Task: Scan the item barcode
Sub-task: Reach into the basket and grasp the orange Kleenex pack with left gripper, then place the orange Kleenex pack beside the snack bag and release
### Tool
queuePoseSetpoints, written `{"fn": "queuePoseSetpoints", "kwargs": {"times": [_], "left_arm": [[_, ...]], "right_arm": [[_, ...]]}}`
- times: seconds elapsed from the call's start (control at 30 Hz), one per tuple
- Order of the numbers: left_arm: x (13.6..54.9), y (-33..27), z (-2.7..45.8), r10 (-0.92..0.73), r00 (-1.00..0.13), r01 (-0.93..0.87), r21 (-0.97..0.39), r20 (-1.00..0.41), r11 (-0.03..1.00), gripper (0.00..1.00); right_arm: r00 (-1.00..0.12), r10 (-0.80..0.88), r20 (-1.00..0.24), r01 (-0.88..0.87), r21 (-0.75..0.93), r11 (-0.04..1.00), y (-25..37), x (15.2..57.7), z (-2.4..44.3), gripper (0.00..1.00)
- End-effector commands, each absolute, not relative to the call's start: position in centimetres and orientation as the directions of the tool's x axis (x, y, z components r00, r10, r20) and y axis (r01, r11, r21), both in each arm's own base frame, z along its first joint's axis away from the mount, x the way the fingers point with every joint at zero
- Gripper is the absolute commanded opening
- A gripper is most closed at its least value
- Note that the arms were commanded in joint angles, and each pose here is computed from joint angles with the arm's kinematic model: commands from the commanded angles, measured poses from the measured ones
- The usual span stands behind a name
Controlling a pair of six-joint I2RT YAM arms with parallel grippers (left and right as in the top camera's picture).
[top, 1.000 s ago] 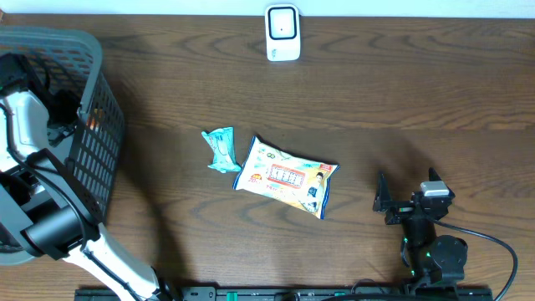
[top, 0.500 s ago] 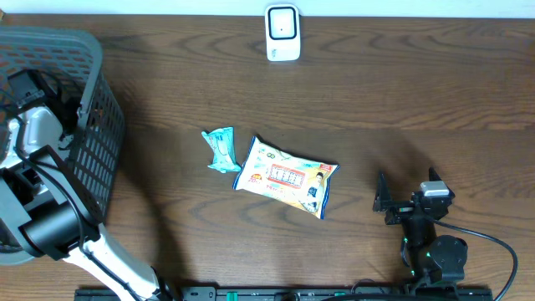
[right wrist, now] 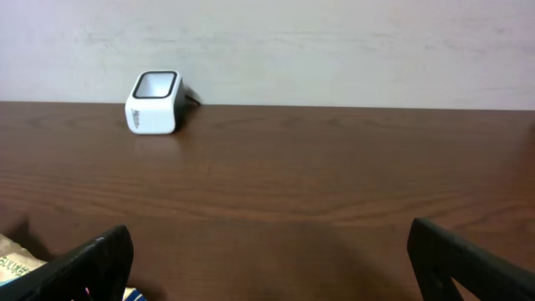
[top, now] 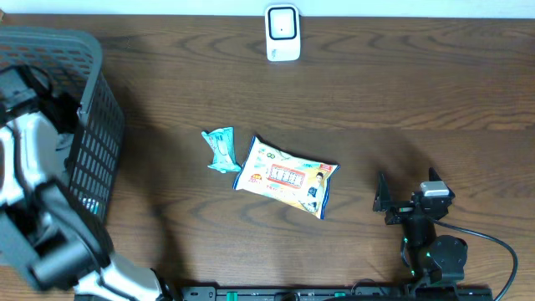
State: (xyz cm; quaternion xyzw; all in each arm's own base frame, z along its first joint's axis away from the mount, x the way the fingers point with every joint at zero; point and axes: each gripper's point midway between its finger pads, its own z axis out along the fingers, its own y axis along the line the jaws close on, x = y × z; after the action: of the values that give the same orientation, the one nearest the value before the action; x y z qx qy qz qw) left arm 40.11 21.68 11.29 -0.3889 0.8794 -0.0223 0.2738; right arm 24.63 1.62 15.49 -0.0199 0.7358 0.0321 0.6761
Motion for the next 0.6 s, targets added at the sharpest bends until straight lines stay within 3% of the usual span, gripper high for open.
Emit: {"fn": "queuePoseSetpoints", "kwargs": {"times": [0.0,0.1,0.27,0.37,0.57], "left_arm": [[38.5,21.2,24.2,-0.604,-0.401,-0.610,-0.291,-0.688,0.737,0.07],[34.3,18.7,33.0,-0.536,-0.266,-0.561,-0.323,-0.801,0.762,0.07],[28.7,14.7,38.2,-0.511,-0.177,-0.522,-0.360,-0.841,0.773,0.07],[27.4,11.8,37.9,-0.513,-0.230,-0.481,-0.361,-0.827,0.799,0.07],[28.9,6.0,33.9,-0.470,-0.465,-0.357,-0.326,-0.750,0.875,0.07]], "right_arm": [[-0.092,0.025,-0.995,-0.062,0.031,0.998,1.4,24.6,15.3,0.99],[-0.092,0.025,-0.995,-0.062,0.031,0.998,1.4,24.6,15.3,0.99],[-0.091,0.025,-0.995,-0.062,0.031,0.998,1.4,24.6,15.3,0.99],[-0.092,0.025,-0.995,-0.062,0.031,0.998,1.4,24.6,15.3,0.99],[-0.091,0.025,-0.995,-0.062,0.031,0.998,1.4,24.6,15.3,0.99]]}}
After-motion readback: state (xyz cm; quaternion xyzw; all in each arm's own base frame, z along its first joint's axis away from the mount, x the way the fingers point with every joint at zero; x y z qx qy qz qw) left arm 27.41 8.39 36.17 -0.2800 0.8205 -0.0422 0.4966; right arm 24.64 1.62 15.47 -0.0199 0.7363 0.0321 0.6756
